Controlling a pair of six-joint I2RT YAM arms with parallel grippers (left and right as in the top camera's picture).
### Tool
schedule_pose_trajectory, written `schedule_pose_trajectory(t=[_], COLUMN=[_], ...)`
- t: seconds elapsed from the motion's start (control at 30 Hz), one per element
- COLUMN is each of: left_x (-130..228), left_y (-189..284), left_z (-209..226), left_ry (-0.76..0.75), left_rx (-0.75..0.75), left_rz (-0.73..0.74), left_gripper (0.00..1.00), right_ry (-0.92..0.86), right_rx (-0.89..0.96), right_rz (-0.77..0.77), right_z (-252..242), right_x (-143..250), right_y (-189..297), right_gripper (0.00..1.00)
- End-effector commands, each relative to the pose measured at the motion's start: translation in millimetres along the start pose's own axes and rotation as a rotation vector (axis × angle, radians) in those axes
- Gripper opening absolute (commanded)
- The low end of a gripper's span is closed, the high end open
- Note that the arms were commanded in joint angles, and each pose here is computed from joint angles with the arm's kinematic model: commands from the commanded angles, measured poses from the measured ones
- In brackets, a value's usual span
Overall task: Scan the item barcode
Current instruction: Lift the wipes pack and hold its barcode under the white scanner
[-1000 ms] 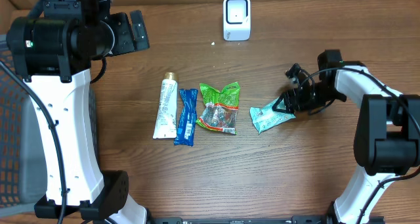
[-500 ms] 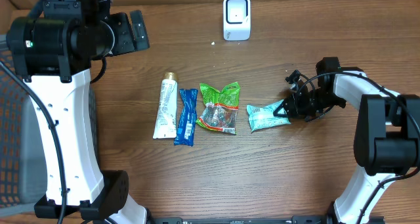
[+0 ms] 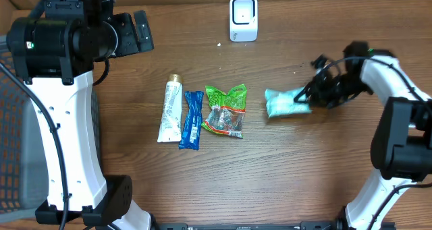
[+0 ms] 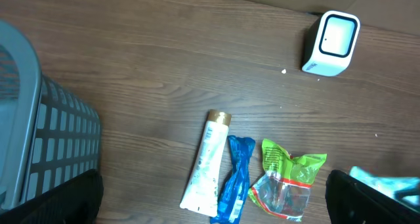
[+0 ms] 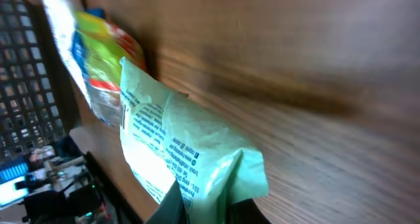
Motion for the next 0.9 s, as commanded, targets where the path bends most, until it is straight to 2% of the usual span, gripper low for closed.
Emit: schedule_pose_trajectory(t=[0.0,0.2,0.33,0.5,0.87], left_x=[-1,-1,-1,-1,-1], left_y=[0,0,0,0,0], left_z=[1,1,1,1,1], left_ry=[0.013,0.013,0.013,0.013,0.013], left_rx=[-0.007,-0.007,-0.007,-0.007,-0.007], left_rz=[-0.006,-0.006,-0.006,-0.006,-0.006], left_gripper=[1.00,0.99,1.00,1.00,1.00], right_ry=[0.193,0.340,0.371,0.504,0.698], right_rx=[0.024,0.012,-0.041,-0.141,-0.106], right_rz=[-0.120,-0.235,-0.276,-0.302,-0.306], right_z=[38,77,90,121,155], right_x=[-35,-53,-57,-61,-86], right_y=[44,77,81,73,43], right_gripper=[0.04,0.04,0.04,0.04,0.04])
Point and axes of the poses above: each gripper's point midway between its finger pads, its own y axis back along the fingers, its own z axis along the line the jaws close on, x = y × z, the point moved 1 cm from there along y, back along the fingers, and after that the axes turned 15 degrees about y, right-handed, at the moved point
